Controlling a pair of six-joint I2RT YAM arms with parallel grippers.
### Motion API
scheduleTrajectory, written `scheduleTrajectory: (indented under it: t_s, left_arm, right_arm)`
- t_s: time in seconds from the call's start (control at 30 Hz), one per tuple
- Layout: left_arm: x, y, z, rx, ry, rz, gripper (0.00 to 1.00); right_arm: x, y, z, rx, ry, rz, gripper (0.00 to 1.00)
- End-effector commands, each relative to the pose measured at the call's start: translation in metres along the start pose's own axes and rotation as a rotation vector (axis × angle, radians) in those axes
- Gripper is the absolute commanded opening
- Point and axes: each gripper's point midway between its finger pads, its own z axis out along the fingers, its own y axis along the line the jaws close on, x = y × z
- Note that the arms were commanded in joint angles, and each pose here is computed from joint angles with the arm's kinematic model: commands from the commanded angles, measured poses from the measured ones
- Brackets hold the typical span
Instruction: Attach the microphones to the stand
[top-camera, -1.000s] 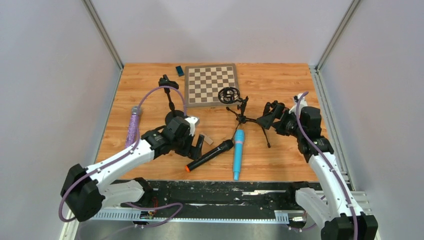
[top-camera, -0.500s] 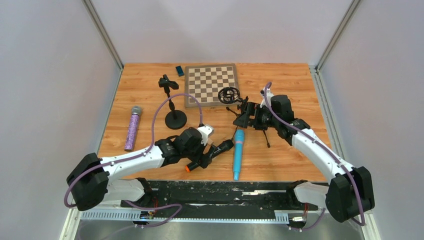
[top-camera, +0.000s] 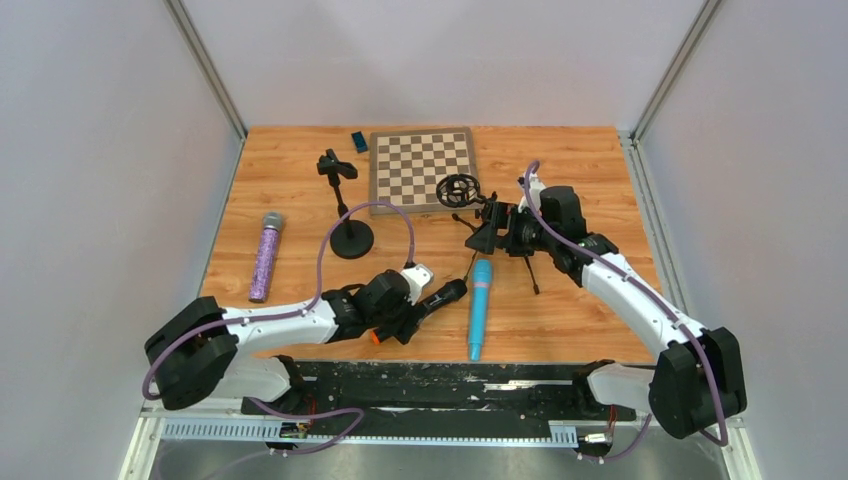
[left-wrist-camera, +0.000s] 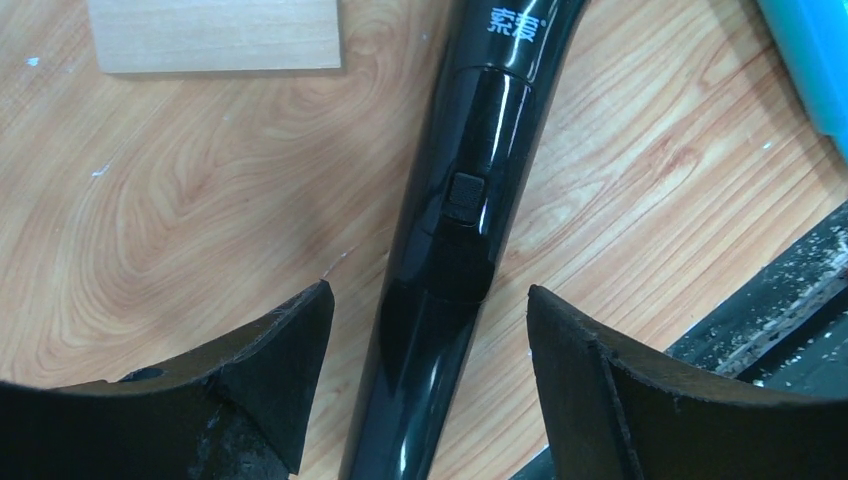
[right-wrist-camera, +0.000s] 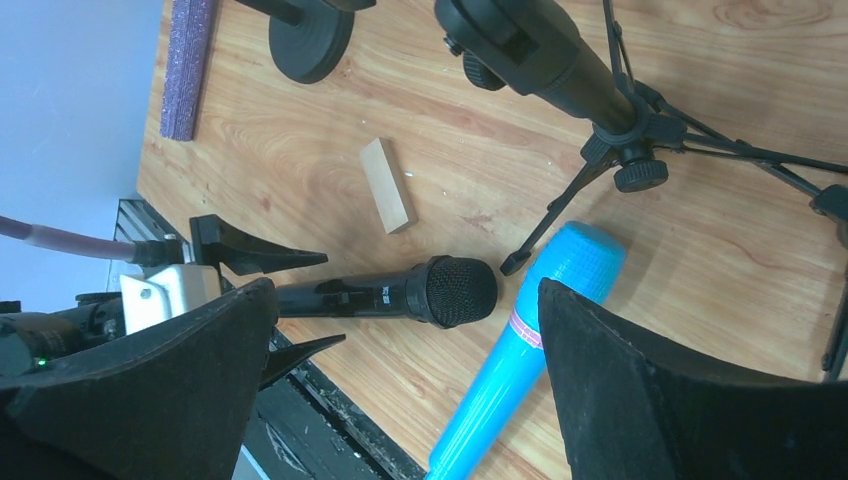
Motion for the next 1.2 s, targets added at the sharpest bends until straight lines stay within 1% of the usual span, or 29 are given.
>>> scheduleTrajectory:
  t_s: [0.0, 0.1, 0.17, 0.2, 0.23, 0.3, 0.33, 0.37, 0.4, 0.43, 0.5, 0.57, 0.67, 0.83, 0.9, 0.93, 1.1, 1.17]
  left_arm:
    - [-0.011, 0.000, 0.010, -0.038, -0.052, 0.059, 0.79]
    - [-0.010, 0.001, 0.017, -0.060, -0.030, 0.083, 0.77]
    - [-0.001, 0.001, 0.025, -0.068, 0.009, 0.106, 0.73]
    - [0.000, 0.001, 0.026, -0.069, 0.017, 0.112, 0.68]
    - [0.004, 0.000, 0.029, -0.068, 0.035, 0.117, 0.66]
    - [0.006, -0.002, 0.030, -0.063, 0.050, 0.121, 0.59]
    - [0.007, -0.002, 0.030, -0.065, 0.053, 0.119, 0.50]
    - [0.006, -0.002, 0.030, -0.069, 0.047, 0.116, 0.44]
    - [0.005, -0.002, 0.030, -0.070, 0.043, 0.113, 0.32]
    - [0.002, -0.002, 0.028, -0.072, 0.027, 0.107, 0.27]
    - [-0.003, -0.001, 0.023, -0.073, 0.002, 0.095, 0.07]
    - [-0.009, -0.001, 0.016, -0.077, -0.033, 0.073, 0.00]
    - [-0.022, 0.001, 0.004, -0.088, -0.104, 0.022, 0.00]
    - [-0.054, -0.009, -0.023, -0.027, -0.262, -0.108, 0.00]
    - [-0.065, -0.014, -0.031, 0.000, -0.302, -0.146, 0.00]
    - [-0.077, -0.017, -0.037, 0.018, -0.340, -0.163, 0.00]
    - [-0.105, -0.022, -0.048, 0.054, -0.389, -0.238, 0.00]
    - [-0.113, -0.017, -0.050, 0.067, -0.396, -0.289, 0.00]
  right_arm:
    - [-0.018, 0.014, -0.013, -0.026, -0.081, -0.077, 1.00]
    - [-0.018, 0.011, -0.014, -0.015, -0.088, -0.084, 1.00]
    - [-0.018, 0.011, -0.014, -0.013, -0.086, -0.087, 1.00]
    - [-0.019, 0.011, -0.014, -0.014, -0.086, -0.086, 1.00]
    - [-0.019, 0.012, -0.015, -0.015, -0.086, -0.086, 1.00]
    - [-0.020, 0.014, -0.016, -0.019, -0.091, -0.086, 1.00]
    - [-0.021, 0.015, -0.017, -0.021, -0.093, -0.086, 1.00]
    - [-0.022, 0.015, -0.017, -0.022, -0.095, -0.088, 1.00]
    - [-0.022, 0.016, -0.018, -0.022, -0.097, -0.089, 1.00]
    - [-0.023, 0.016, -0.018, -0.022, -0.098, -0.089, 1.00]
    - [-0.023, 0.017, -0.019, -0.026, -0.100, -0.089, 1.00]
    - [-0.025, 0.019, -0.019, -0.031, -0.100, -0.089, 1.00]
    - [-0.027, 0.022, -0.020, -0.040, -0.102, -0.090, 1.00]
    - [-0.034, 0.030, -0.019, -0.063, -0.104, -0.095, 1.00]
    - [-0.036, 0.034, -0.020, -0.082, -0.103, -0.099, 1.00]
    - [-0.036, 0.036, -0.020, -0.092, -0.100, -0.101, 1.00]
    - [-0.037, 0.044, -0.023, -0.130, -0.097, -0.123, 1.00]
    - [-0.036, 0.047, -0.024, -0.150, -0.098, -0.129, 1.00]
